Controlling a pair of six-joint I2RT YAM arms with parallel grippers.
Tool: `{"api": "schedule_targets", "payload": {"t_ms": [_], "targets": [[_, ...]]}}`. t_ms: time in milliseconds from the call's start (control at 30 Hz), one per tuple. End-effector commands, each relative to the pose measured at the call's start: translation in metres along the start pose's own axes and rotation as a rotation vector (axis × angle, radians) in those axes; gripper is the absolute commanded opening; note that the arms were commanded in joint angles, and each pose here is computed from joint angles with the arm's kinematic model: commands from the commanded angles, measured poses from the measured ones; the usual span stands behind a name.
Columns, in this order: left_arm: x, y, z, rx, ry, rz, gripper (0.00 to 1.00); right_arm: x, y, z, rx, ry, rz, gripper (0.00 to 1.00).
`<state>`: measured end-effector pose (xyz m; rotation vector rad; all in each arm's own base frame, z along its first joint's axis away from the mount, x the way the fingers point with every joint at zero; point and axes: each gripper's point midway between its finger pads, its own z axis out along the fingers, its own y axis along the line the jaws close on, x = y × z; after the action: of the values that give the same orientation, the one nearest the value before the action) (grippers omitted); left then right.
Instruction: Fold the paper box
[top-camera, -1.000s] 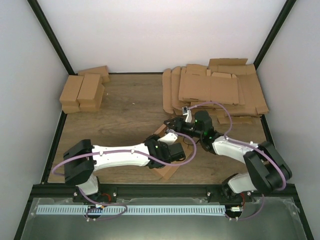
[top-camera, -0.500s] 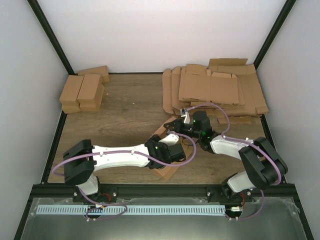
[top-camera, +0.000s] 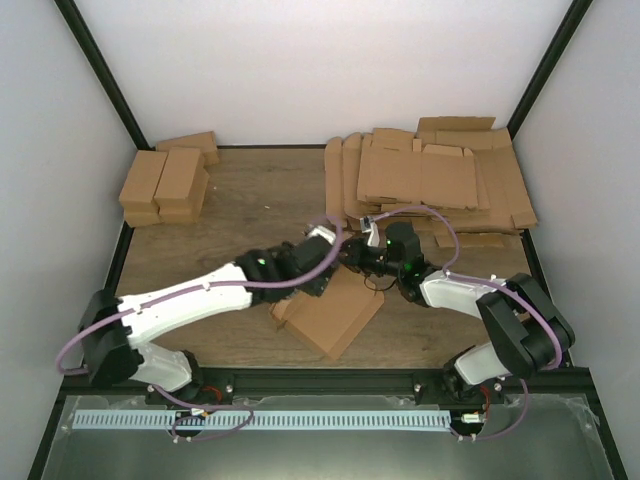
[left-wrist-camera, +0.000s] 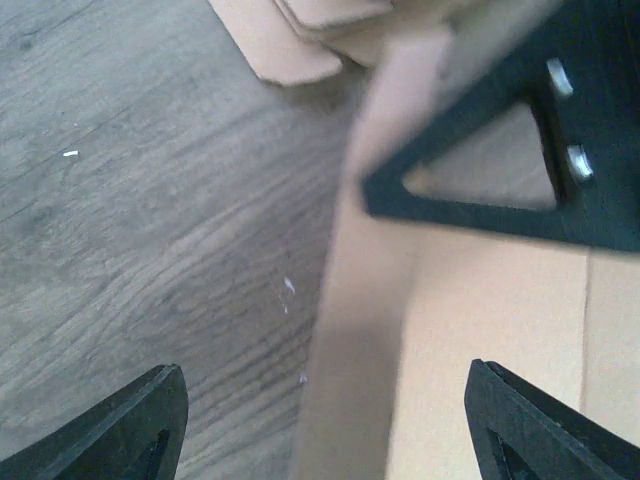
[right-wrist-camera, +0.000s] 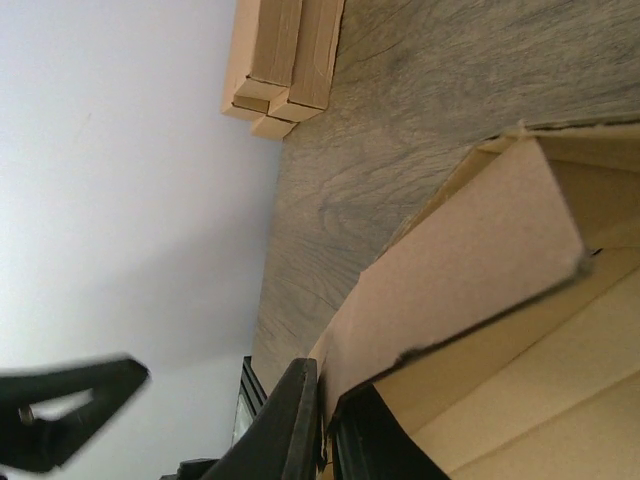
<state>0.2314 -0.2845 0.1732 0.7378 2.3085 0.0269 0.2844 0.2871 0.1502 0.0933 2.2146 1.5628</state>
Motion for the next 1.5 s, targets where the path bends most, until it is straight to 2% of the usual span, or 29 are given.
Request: {"api": "schedule_targets", "payload": {"t_ms": [0, 100, 333, 600, 733, 867, 1233, 1467], "targets": [[-0.015, 0.014, -0.008, 0.2, -0.04, -0.209, 0.78, 0.005, -0.011, 0.002, 0.025, 0.011, -0.018, 0.05], [-0.015, 0.026, -0.001, 0.284, -0.052, -0.272, 0.76, 0.006, -0.013, 0.003, 0.028, 0.016, -0.02, 0.05], [-0.005, 0.024, 0.018, 0.473, -0.039, -0.309, 0.56, 0.006, -0.014, 0.007, 0.031, 0.032, -0.03, 0.05], [0.001, 0.02, 0.027, 0.606, -0.039, -0.337, 0.44, 0.007, -0.016, 0.01, 0.034, 0.045, -0.034, 0.06], [0.008, 0.02, 0.037, 0.59, 0.002, -0.341, 0.38, 0.006, -0.016, 0.011, 0.039, 0.046, -0.043, 0.08], [0.008, 0.015, 0.038, 0.617, 0.0, -0.341, 0.37, 0.004, -0.017, 0.012, 0.053, 0.044, -0.062, 0.12], [0.017, 0.012, 0.048, 0.613, 0.04, -0.347, 0.32, -0.006, -0.017, 0.002, 0.139, 0.005, -0.179, 0.32], [0.017, 0.014, 0.046, 0.603, 0.032, -0.345, 0.32, -0.017, -0.032, -0.018, 0.258, -0.06, -0.251, 0.35]]}}
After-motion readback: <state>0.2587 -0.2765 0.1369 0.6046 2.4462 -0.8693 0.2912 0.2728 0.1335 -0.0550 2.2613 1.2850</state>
